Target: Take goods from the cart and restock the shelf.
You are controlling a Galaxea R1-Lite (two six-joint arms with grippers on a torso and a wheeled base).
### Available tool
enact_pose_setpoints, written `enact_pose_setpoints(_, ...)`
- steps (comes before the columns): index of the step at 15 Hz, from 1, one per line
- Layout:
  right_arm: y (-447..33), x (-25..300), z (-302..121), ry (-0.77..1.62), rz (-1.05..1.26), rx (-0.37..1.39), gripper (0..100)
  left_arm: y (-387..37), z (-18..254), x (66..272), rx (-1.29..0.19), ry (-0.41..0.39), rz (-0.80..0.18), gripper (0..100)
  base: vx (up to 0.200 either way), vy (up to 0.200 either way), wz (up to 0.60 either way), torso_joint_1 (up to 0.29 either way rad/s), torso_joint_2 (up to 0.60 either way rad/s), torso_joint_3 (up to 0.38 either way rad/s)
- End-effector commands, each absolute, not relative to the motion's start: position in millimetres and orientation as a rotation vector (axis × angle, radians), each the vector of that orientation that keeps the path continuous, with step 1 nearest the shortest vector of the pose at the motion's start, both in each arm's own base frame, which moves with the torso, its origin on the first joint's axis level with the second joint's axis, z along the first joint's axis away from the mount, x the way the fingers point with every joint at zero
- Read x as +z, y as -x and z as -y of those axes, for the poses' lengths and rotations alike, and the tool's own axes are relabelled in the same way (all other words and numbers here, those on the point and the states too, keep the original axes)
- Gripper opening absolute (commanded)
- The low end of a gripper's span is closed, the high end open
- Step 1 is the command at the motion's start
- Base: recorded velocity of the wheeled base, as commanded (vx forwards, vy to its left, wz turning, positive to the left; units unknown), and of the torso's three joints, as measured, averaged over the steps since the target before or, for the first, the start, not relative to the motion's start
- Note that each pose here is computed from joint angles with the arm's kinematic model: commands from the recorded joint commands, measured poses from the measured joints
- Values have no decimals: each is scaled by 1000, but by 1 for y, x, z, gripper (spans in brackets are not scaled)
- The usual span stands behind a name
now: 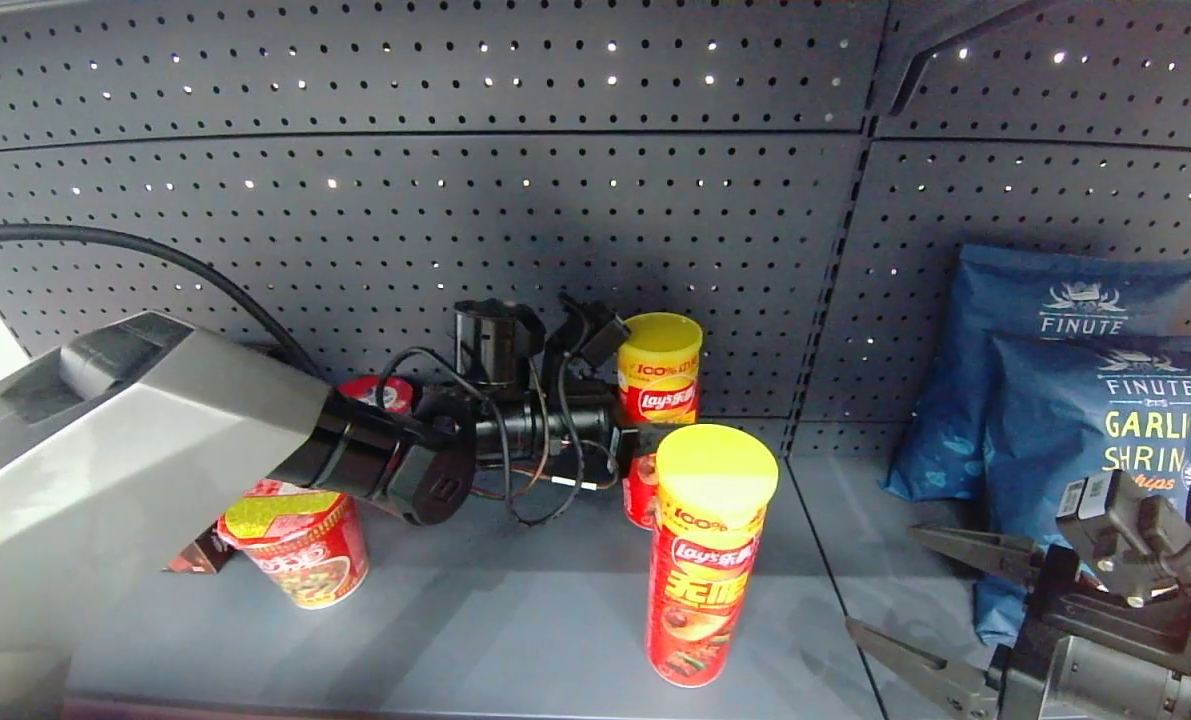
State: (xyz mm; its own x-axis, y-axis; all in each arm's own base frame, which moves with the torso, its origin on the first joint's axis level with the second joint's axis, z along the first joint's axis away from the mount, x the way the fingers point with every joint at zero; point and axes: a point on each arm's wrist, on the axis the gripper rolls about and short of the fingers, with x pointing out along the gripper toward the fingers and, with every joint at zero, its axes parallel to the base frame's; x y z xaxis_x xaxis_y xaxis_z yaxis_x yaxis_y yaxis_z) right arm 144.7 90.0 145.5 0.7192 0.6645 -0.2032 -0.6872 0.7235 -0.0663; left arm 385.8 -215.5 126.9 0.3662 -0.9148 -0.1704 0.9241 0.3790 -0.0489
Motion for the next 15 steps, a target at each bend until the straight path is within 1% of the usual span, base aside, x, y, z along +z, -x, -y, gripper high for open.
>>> enact_pose_setpoints(1, -145, 145, -90, 140, -172, 750, 100, -387, 219, 121, -1186, -58, -190, 0, 0, 0, 0, 0, 0, 0)
enact_pose_setpoints(2, -144, 144, -90, 141, -176, 750, 100, -387, 219, 121, -1182, -58, -191, 100, 0, 0, 0, 0, 0, 0)
enact_pose_setpoints(5, -145, 142, -90, 143, -189, 750, 100, -384, 217, 118, -1177, -58, -208, 100, 0, 0, 0, 0, 0, 0)
enact_pose_setpoints(8, -154, 134, -89, 147, -239, 719, 100, -370, 204, 126, -1148, -90, -204, 100, 0, 0, 0, 0, 0, 0)
enact_pose_setpoints(9, -158, 130, -90, 153, -263, 705, 100, -357, 194, 131, -1123, -98, -216, 100, 0, 0, 0, 0, 0, 0)
enact_pose_setpoints(12, -164, 119, -93, 174, -336, 677, 100, -334, 177, 146, -1096, -100, -219, 100, 0, 0, 0, 0, 0, 0)
enact_pose_setpoints(15, -171, 115, -96, 176, -359, 672, 100, -310, 163, 155, -1009, -109, -239, 100, 0, 0, 0, 0, 0, 0)
